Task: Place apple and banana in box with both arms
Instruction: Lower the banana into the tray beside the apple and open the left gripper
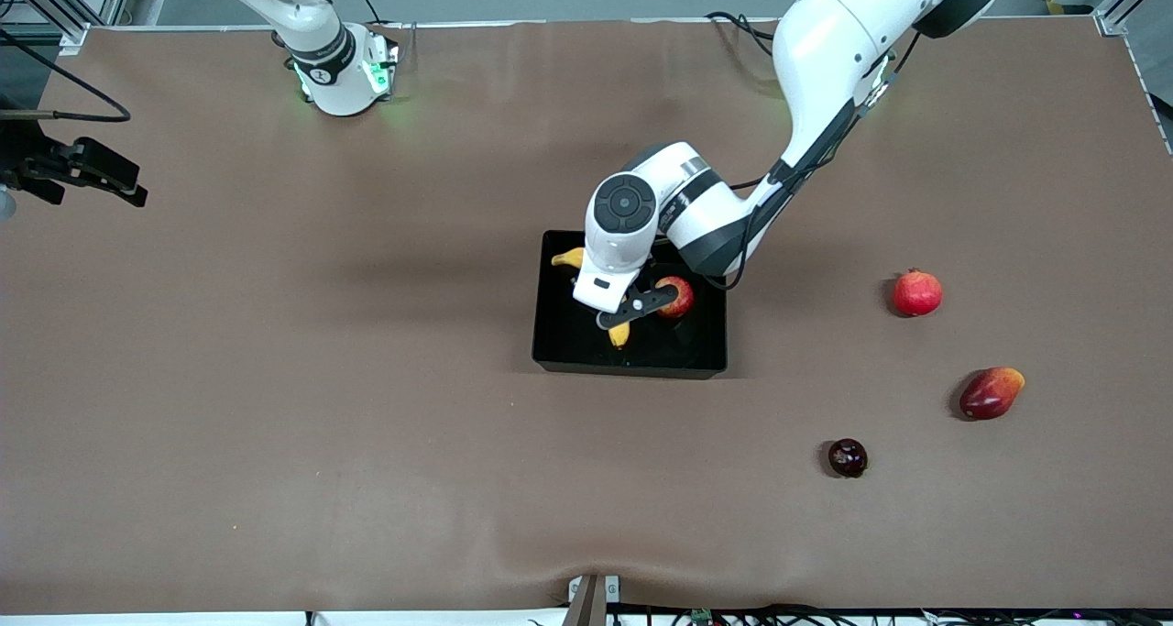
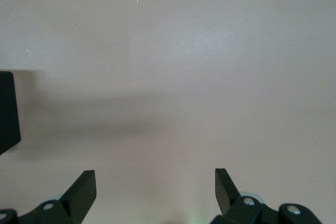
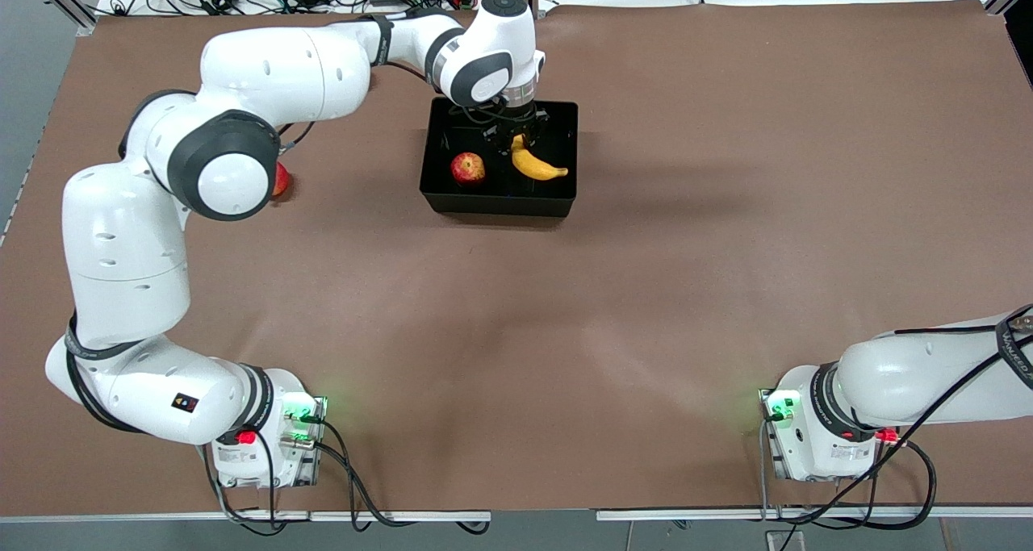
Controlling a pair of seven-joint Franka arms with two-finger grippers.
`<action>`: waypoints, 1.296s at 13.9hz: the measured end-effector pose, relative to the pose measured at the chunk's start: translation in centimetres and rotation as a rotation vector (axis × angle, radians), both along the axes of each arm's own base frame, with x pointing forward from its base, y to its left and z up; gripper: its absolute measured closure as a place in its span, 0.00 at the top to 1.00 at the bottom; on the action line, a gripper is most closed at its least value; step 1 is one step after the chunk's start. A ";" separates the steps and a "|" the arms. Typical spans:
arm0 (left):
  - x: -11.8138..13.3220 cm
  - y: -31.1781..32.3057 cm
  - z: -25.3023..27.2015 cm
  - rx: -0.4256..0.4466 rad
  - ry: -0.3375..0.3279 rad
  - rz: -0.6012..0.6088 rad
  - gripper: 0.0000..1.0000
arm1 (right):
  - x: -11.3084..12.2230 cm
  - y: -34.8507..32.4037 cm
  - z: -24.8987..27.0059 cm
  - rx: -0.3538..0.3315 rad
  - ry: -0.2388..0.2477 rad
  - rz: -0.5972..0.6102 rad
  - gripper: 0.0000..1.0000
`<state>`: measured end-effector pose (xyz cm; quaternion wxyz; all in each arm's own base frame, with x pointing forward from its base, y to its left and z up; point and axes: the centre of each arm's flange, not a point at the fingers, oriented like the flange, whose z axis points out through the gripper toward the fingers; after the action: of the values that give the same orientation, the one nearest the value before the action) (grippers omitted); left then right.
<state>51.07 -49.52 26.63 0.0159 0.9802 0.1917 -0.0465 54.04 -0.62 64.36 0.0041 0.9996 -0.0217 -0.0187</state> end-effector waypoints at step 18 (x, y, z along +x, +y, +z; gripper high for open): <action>5.3 3.9 1.2 0.048 -0.107 -0.015 1.00 | 0.0 0.0 0.0 0.000 0.000 0.000 1.00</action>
<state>56.37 -45.63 27.88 0.0020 0.9828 0.1844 0.0104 54.05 -0.62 64.36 0.0041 0.9996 -0.0216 -0.0187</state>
